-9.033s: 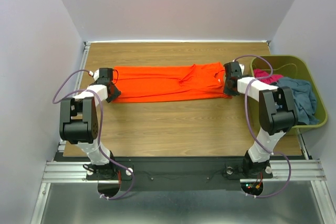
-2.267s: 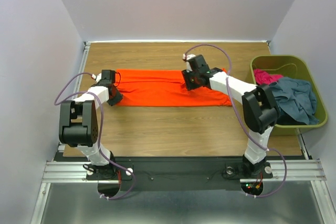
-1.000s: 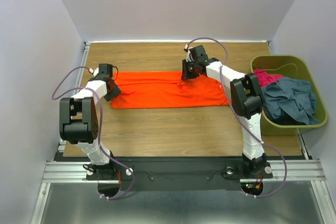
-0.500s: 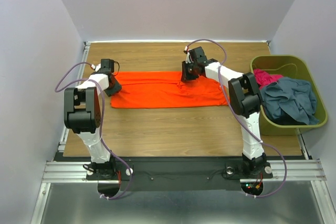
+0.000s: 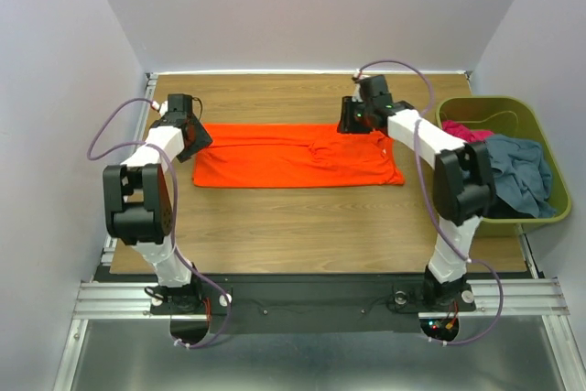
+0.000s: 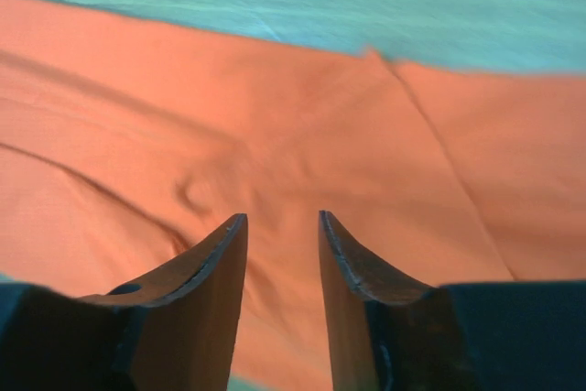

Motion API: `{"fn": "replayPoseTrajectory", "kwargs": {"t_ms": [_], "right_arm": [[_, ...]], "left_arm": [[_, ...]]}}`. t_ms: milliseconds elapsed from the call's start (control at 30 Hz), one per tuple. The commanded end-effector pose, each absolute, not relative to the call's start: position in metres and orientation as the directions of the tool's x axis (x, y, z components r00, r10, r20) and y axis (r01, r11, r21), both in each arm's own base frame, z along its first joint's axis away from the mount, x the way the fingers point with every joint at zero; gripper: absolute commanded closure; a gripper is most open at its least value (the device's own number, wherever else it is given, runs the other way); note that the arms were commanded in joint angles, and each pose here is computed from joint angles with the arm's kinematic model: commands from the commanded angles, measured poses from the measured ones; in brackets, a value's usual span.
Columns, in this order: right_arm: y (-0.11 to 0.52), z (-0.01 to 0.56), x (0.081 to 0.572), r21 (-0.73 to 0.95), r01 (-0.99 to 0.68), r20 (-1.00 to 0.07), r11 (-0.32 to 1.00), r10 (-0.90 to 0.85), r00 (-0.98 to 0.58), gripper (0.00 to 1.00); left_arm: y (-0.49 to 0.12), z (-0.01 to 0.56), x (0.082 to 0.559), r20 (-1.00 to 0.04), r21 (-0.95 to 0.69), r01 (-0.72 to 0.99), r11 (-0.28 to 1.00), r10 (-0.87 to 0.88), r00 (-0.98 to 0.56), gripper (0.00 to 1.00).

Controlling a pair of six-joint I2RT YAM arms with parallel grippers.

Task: Fold and stack the t-shirts
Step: Fold the tshirt

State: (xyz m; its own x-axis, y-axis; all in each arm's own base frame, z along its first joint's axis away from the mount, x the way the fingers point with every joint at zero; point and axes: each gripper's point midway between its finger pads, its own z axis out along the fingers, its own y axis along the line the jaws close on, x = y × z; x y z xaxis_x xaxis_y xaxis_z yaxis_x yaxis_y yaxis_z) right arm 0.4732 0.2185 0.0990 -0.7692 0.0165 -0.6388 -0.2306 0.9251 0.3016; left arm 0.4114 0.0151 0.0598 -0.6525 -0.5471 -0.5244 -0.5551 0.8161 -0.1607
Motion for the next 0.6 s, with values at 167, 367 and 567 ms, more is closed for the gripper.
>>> {"fn": "replayPoseTrajectory", "kwargs": {"t_ms": [167,367,567], "right_arm": [[0.163,0.111,0.398,0.324,-0.013,-0.605,0.946,0.197,-0.772,0.45],[0.118,0.093,0.361,0.312,0.121,-0.565,0.942,0.287,-0.774,0.50],[0.083,0.069,0.344,0.289,0.221,-0.520,0.931,0.347,-0.781,0.59]], "left_arm": [[-0.017,0.110,0.400,-0.581,-0.240,-0.422,0.874,-0.478,-0.659,0.30],[-0.016,0.064,0.375,-0.522,-0.204,-0.461,0.864,-0.494,-0.695,0.44],[-0.014,0.029,0.362,-0.468,-0.156,-0.481,0.863,-0.493,-0.733,0.49]]}}
